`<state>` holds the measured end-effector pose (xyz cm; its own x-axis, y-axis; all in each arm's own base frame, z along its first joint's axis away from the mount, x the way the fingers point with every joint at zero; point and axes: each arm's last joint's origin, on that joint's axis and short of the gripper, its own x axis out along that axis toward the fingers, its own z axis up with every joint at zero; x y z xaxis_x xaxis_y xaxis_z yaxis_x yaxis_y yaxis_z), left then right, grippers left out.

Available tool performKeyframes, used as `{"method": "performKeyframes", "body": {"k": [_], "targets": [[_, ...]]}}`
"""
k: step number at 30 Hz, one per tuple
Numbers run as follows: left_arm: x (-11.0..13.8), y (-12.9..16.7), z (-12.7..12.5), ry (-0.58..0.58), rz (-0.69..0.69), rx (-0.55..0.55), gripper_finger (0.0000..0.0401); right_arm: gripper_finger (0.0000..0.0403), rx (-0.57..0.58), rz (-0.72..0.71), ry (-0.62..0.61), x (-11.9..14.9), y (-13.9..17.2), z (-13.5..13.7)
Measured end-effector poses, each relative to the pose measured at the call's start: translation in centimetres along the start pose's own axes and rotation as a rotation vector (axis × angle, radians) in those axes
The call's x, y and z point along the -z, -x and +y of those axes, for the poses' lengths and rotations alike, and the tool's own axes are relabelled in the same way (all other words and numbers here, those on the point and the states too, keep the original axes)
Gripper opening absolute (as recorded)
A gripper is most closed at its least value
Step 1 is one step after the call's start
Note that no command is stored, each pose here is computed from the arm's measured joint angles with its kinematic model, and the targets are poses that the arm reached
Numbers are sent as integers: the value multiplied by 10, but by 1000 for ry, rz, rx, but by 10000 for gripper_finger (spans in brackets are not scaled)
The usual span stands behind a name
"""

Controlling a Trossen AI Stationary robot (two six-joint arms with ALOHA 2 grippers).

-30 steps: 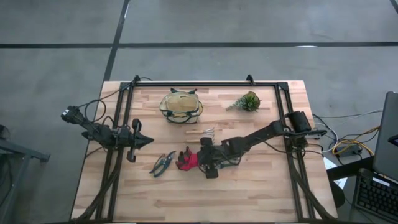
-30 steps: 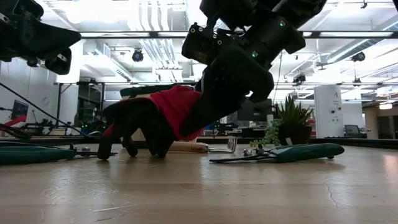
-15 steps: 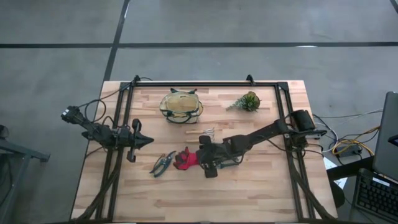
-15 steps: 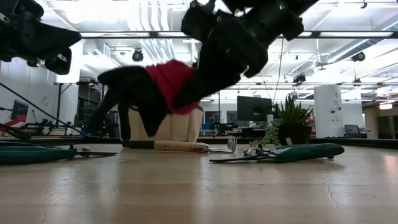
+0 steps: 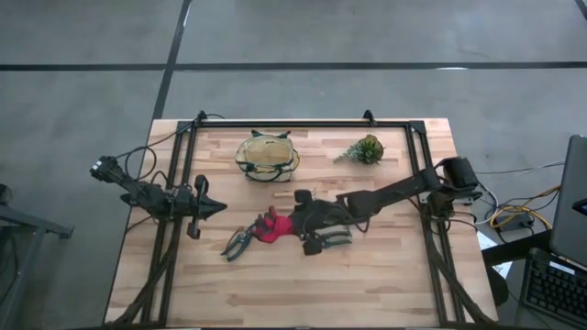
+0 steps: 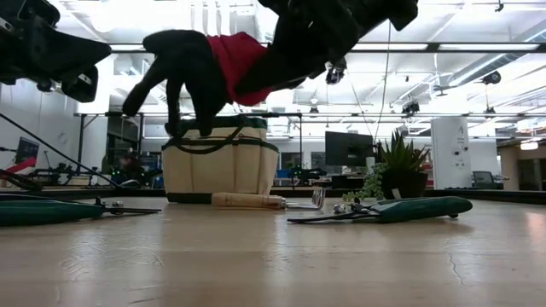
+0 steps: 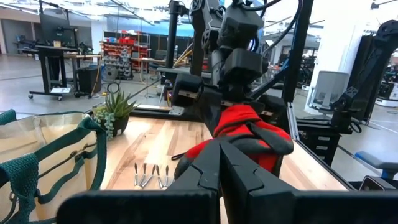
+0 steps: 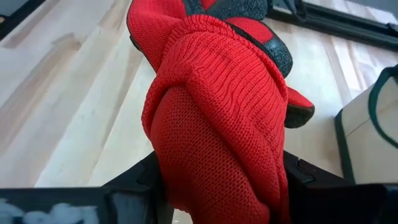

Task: Pick & Place Garden tools in Gardening bag
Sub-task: Put the gloves into the gardening bag

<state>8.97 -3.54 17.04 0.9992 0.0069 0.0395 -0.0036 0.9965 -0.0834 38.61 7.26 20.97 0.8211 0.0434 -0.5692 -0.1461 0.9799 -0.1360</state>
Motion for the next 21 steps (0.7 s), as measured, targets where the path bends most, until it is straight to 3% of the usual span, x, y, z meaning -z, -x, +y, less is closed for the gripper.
{"method": "performKeyframes", "body": {"k": [21], "targets": [[0, 0, 0, 0, 0, 0, 5, 161, 82, -60, -3, -16, 6, -38]]}}
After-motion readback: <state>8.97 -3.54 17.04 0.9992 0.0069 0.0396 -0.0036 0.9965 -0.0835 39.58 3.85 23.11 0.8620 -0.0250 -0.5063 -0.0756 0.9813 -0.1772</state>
